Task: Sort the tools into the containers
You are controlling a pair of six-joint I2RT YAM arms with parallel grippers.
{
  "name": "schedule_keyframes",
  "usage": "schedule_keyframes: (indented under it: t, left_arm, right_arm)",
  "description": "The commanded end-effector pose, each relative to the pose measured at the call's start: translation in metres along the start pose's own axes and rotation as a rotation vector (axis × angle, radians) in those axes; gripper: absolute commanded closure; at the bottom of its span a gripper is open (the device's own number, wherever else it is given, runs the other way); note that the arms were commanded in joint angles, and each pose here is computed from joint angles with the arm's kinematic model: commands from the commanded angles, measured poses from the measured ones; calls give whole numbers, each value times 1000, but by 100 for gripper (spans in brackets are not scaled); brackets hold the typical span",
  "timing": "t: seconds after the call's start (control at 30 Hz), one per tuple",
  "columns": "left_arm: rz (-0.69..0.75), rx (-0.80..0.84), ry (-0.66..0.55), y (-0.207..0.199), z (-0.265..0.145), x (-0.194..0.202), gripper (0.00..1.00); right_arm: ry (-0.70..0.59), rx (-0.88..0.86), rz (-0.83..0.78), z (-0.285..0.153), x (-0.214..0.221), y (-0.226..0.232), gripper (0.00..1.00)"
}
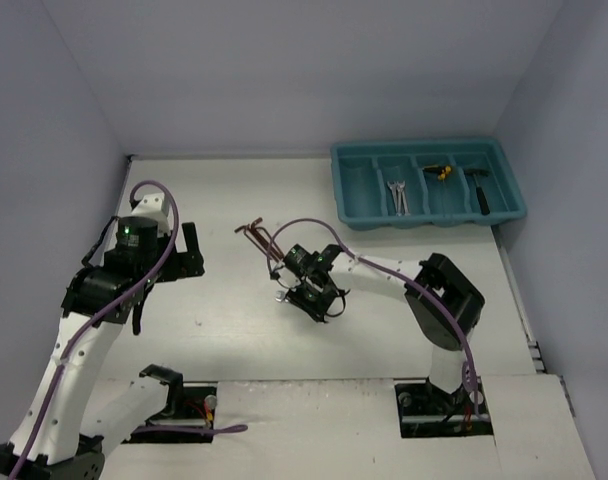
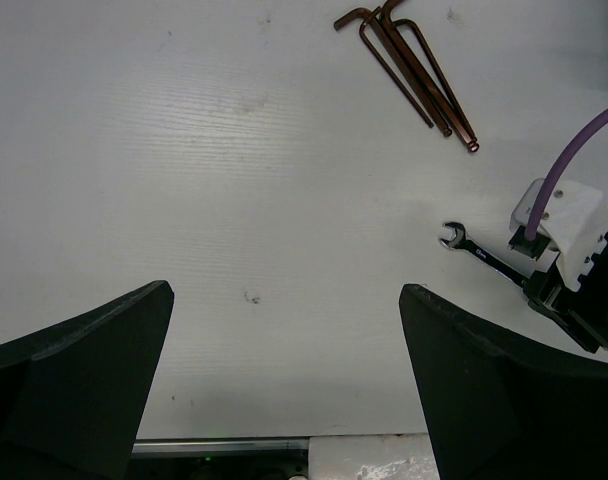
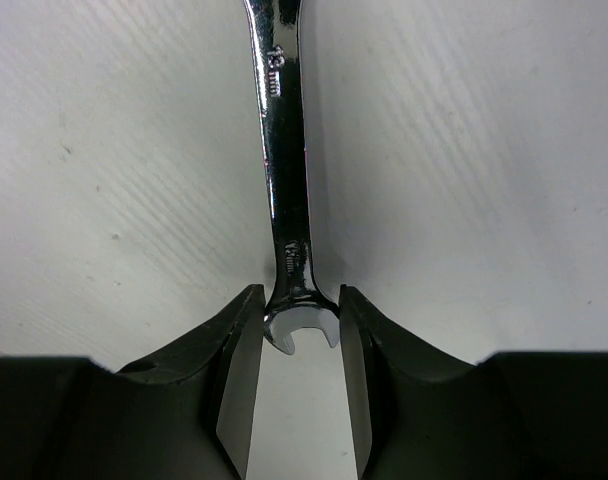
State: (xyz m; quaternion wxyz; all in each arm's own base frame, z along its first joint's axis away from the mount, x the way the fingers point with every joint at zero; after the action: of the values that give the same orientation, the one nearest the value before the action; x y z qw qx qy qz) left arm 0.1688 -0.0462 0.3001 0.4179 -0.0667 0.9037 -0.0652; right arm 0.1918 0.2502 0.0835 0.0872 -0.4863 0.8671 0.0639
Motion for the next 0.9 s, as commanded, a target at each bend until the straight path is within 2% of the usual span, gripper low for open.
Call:
schedule_keyframes:
  t: [0.0, 0.1, 0.2, 0.27, 0.67, 0.77, 0.87]
  left_arm:
    - [2, 24, -88, -5, -7, -21, 5]
    - [2, 26, -95, -4, -10, -20, 5]
    - [-3, 28, -105, -3, -13, -19, 5]
    - [-6, 28, -111, -2, -15, -18, 5]
    - [-2, 22, -118, 0, -16, -17, 5]
    - [2, 19, -117, 0, -16, -17, 5]
    - [2, 19, -117, 0, -16, -17, 5]
  right_arm:
    - [-48, 3, -24, -3, -29, -4, 67]
    - [-48, -17, -48, 5, -41, -4, 66]
    - [-41, -40, -71, 13, -47, 0, 58]
    - [-37, -48, -83, 16, -49, 3, 57]
    - [5, -31, -116, 37, -60, 15, 59]
    - [43, -13, -108, 44, -56, 14, 70]
    - [60, 9, -102, 45, -54, 12, 96]
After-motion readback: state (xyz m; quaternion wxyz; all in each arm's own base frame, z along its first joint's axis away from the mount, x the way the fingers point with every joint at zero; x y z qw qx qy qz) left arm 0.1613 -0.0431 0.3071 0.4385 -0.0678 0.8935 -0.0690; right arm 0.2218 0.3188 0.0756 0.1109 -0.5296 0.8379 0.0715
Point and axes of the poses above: each gripper's point midway between its finger pads, its own z axis out along the fingers, its own y axis along the line the jaws close on, x = y × z, the point moved 7 cm from there along -z, back along the fingers, and after that the axes turned 2 degrees about -z, right-handed, at the moved point
